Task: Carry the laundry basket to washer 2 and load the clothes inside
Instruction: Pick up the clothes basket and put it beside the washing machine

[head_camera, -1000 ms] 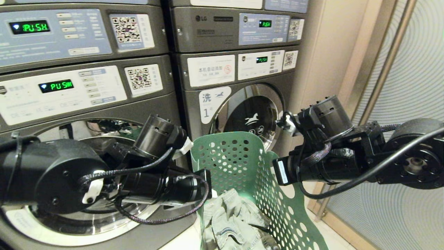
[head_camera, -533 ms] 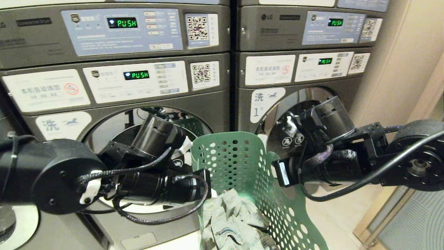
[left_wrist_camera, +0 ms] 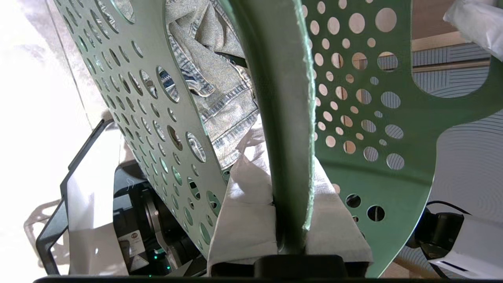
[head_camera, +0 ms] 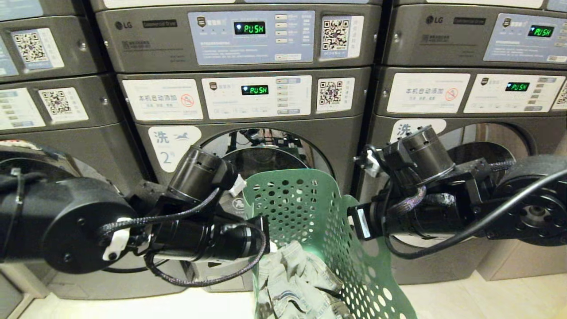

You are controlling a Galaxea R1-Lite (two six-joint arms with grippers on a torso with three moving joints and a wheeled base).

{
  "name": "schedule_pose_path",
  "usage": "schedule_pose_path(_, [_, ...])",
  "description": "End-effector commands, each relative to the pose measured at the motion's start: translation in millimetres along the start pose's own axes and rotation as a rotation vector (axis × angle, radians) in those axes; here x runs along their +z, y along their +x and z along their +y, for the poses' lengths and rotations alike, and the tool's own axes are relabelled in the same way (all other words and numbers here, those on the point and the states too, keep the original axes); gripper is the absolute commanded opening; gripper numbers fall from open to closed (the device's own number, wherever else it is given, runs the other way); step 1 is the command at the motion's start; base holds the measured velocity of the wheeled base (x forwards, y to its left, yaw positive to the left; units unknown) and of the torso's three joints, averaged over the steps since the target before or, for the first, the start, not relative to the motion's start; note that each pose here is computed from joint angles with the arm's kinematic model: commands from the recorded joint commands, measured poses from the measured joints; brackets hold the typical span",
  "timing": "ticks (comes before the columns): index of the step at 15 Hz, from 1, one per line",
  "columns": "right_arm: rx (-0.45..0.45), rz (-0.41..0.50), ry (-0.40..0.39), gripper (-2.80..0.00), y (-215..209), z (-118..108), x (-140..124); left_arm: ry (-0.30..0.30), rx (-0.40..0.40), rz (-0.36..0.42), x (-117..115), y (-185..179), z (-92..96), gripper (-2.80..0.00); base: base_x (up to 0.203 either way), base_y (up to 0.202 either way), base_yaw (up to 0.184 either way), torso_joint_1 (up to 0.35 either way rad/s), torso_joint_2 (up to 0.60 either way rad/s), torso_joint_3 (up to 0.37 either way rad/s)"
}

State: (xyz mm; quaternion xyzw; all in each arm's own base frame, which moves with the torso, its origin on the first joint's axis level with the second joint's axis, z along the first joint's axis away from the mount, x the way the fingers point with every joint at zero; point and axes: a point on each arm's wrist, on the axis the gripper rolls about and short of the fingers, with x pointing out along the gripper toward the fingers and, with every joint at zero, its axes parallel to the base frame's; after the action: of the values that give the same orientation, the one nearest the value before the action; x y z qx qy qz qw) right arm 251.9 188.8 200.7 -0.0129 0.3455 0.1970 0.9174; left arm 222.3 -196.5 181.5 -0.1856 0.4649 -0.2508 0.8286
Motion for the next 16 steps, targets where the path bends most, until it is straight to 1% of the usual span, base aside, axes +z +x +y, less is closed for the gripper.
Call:
schedule_pose_path(1, [-0.011, 0.001, 0.001, -2.80, 0.5, -0.6, -0.6, -0.004, 0.005, 0.008, 0.0, 3.6, 0.7, -2.80, 0.000, 0.000, 0.000, 0.000, 0.00, 0.000])
schedule_pose_path(4, [-0.053, 0.004, -0.003, -2.80, 2.5, -9.2, -0.8, 0.003, 0.002, 0.002, 4.6, 8.2, -1.9, -2.80, 0.000, 0.000, 0.000, 0.000, 0.00, 0.000])
schedule_pose_path(7, [-0.107, 0.015, -0.005, -2.80, 5.4, -30.6, -0.6, 0.010, -0.018, -0.023, 20.2, 20.6, -12.2, -2.80, 0.000, 0.000, 0.000, 0.000, 0.00, 0.000])
schedule_pose_path(9, [-0.143, 0.019, 0.007, -2.80, 6.0, -45.0, 0.0, 0.022, -0.030, -0.015, 24.6, 37.1, -21.3, -2.80, 0.000, 0.000, 0.000, 0.000, 0.00, 0.000])
schedule_pose_path(11, [-0.180, 0.028, 0.013, -2.80, 2.5, -60.4, -3.1, 0.050, -0.053, 0.013, 18.6, 52.9, -35.8, -2.80, 0.000, 0.000, 0.000, 0.000, 0.00, 0.000])
schedule_pose_path(14, [-0.234, 0.087, 0.010, -2.80, 3.9, -81.7, -18.1, 0.077, -0.058, 0.062, 5.9, 76.6, -48.9, -2.80, 0.000, 0.000, 0.000, 0.000, 0.00, 0.000])
schedule_pose_path(16, [-0.262, 0.112, 0.027, -2.80, 4.2, -92.9, -24.6, 0.065, -0.048, 0.066, 1.4, 95.5, -59.6, -2.80, 0.000, 0.000, 0.000, 0.000, 0.00, 0.000])
